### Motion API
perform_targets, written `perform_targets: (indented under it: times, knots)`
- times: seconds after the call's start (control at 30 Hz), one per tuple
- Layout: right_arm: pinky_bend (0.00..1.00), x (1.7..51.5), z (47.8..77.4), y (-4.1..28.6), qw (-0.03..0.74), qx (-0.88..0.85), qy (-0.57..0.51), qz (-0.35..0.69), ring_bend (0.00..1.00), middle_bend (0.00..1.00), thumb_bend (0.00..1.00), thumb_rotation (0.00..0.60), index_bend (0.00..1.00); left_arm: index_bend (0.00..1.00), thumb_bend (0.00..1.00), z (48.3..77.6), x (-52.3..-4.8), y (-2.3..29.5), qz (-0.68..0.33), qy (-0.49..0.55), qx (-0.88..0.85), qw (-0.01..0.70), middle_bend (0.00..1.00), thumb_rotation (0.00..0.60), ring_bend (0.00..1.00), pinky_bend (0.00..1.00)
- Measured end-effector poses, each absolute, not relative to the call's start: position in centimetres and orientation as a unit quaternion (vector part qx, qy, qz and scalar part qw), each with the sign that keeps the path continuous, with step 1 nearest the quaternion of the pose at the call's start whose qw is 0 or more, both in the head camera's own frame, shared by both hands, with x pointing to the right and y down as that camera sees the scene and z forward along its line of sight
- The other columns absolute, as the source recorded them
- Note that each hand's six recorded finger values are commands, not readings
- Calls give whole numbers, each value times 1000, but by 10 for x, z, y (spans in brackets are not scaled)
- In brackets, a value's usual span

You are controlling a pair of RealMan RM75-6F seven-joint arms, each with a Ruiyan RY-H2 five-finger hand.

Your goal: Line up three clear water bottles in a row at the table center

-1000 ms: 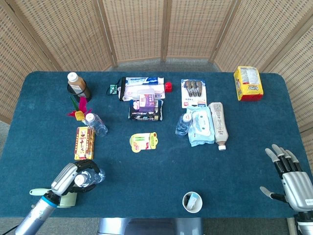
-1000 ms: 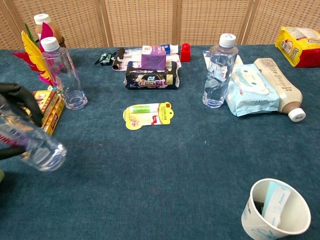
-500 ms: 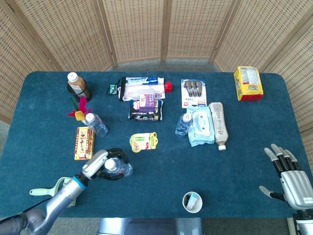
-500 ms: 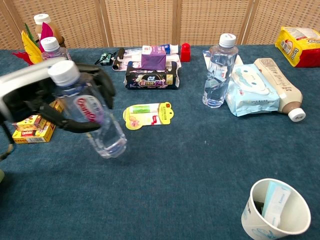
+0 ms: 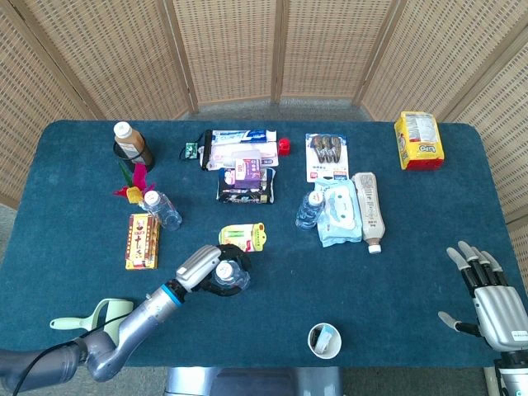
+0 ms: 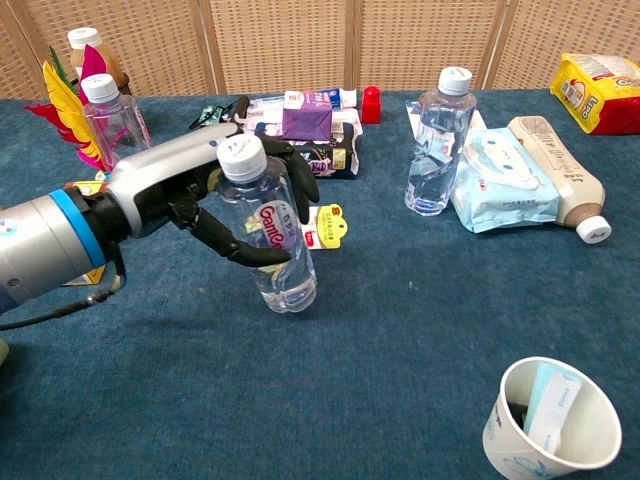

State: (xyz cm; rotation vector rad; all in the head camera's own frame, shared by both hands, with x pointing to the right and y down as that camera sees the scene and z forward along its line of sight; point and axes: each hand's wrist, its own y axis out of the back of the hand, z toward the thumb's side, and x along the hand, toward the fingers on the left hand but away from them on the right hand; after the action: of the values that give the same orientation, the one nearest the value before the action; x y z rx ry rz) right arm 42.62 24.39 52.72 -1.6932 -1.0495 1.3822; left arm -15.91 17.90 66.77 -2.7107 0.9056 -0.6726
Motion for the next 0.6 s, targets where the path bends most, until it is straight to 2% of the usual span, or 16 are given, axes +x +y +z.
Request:
perform_targets:
  times: [0.3, 0.37, 0.43, 0.5, 0.6]
  knots:
    - [0, 427, 527, 244, 352, -651, -406, 536, 0, 0, 90, 600, 0, 412, 220, 679, -154, 180, -245, 297, -916, 116, 490, 600, 323, 367]
    - [0, 427, 528, 244, 352, -651, -405, 536, 0, 0, 89, 600, 0, 369, 212, 680, -154, 182, -249, 288, -918, 113, 427, 600, 277, 343]
    - [0, 427, 528, 244, 352, -651, -404, 537, 0, 0, 89, 600, 0, 180, 196, 681, -154, 184, -253, 277, -921, 108, 272, 600, 158, 276]
    - [0, 427, 529, 243, 352, -651, -403, 538, 0, 0, 89, 600, 0, 36, 176, 683, -155, 186, -260, 261, -924, 101, 160, 600, 72, 222]
    - [0, 427, 528, 243, 354, -650, -403, 538, 0, 0, 89, 600, 0, 0, 140, 683, -157, 186, -262, 255, -926, 96, 51, 600, 6, 165]
